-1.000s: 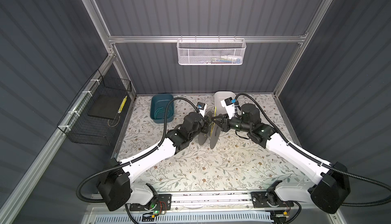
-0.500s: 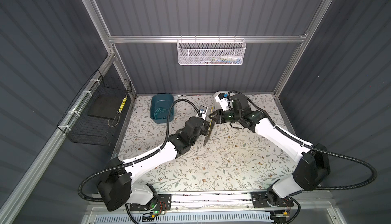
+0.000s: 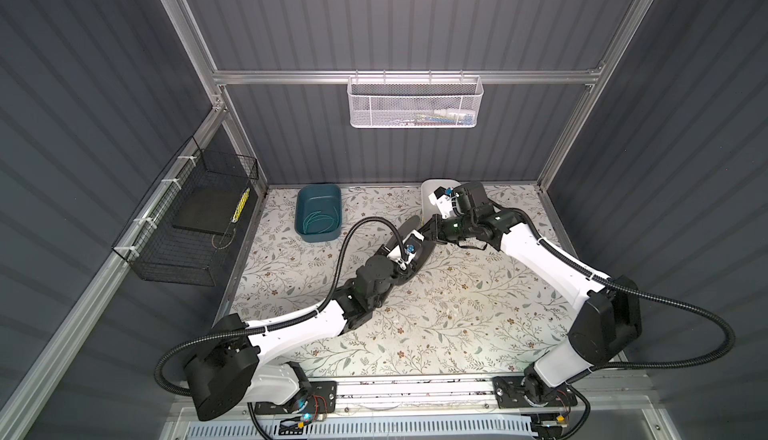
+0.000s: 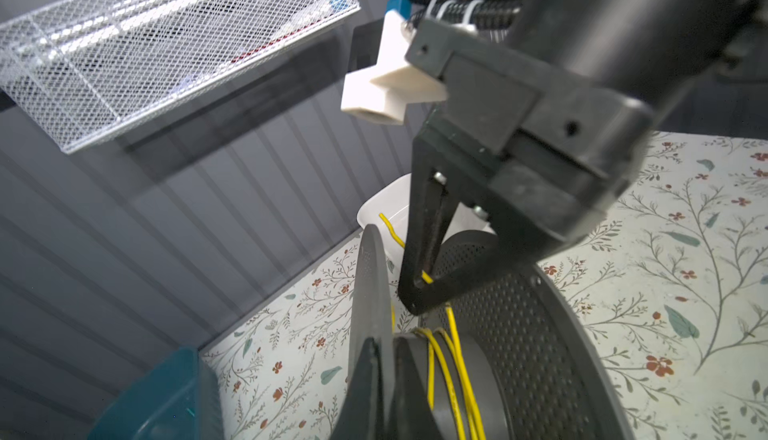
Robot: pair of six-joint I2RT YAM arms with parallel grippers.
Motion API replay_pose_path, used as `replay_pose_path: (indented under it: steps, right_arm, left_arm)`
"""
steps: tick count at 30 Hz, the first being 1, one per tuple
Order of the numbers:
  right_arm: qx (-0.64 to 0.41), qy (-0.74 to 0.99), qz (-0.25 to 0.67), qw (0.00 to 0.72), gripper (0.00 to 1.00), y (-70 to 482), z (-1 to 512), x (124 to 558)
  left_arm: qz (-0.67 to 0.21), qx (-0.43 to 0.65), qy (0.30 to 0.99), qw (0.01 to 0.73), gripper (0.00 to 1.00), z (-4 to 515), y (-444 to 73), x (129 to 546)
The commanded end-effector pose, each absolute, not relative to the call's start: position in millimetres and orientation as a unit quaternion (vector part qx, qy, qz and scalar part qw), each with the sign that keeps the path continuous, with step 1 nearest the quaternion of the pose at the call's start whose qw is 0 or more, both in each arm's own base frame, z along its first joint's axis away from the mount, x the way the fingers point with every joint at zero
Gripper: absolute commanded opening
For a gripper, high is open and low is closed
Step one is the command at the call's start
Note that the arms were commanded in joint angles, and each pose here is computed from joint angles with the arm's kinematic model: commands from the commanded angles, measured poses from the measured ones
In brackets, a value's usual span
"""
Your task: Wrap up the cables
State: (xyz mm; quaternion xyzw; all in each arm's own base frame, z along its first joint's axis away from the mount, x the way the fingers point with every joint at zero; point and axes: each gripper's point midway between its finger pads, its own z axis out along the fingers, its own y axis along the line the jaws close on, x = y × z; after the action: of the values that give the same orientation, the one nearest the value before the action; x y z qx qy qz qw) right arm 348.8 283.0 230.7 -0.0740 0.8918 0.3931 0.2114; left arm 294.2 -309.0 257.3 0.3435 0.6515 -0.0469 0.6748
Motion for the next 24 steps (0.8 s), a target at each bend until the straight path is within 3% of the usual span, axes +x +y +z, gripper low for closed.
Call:
replay_pose_path:
  steps: [1, 7, 24]
  right_arm:
    - [0.008, 0.865, 0.368, 0.341, 0.0, 230.6, 273.4, 418.8]
    - [0.071, 0.868, 0.396, 0.292, 0.02, 215.0, 245.9, 425.3]
    - [0.076, 0.882, 0.404, 0.231, 0.11, 207.4, 217.3, 431.3]
  left_arm:
    - [-0.003, 0.369, 0.627, 0.686, 0.0, 249.7, -302.6, 286.9]
    - [0.012, 0.375, 0.582, 0.721, 0.0, 265.2, -312.3, 271.4]
    - [0.014, 0.448, 0.51, 0.734, 0.0, 264.4, -345.3, 227.3]
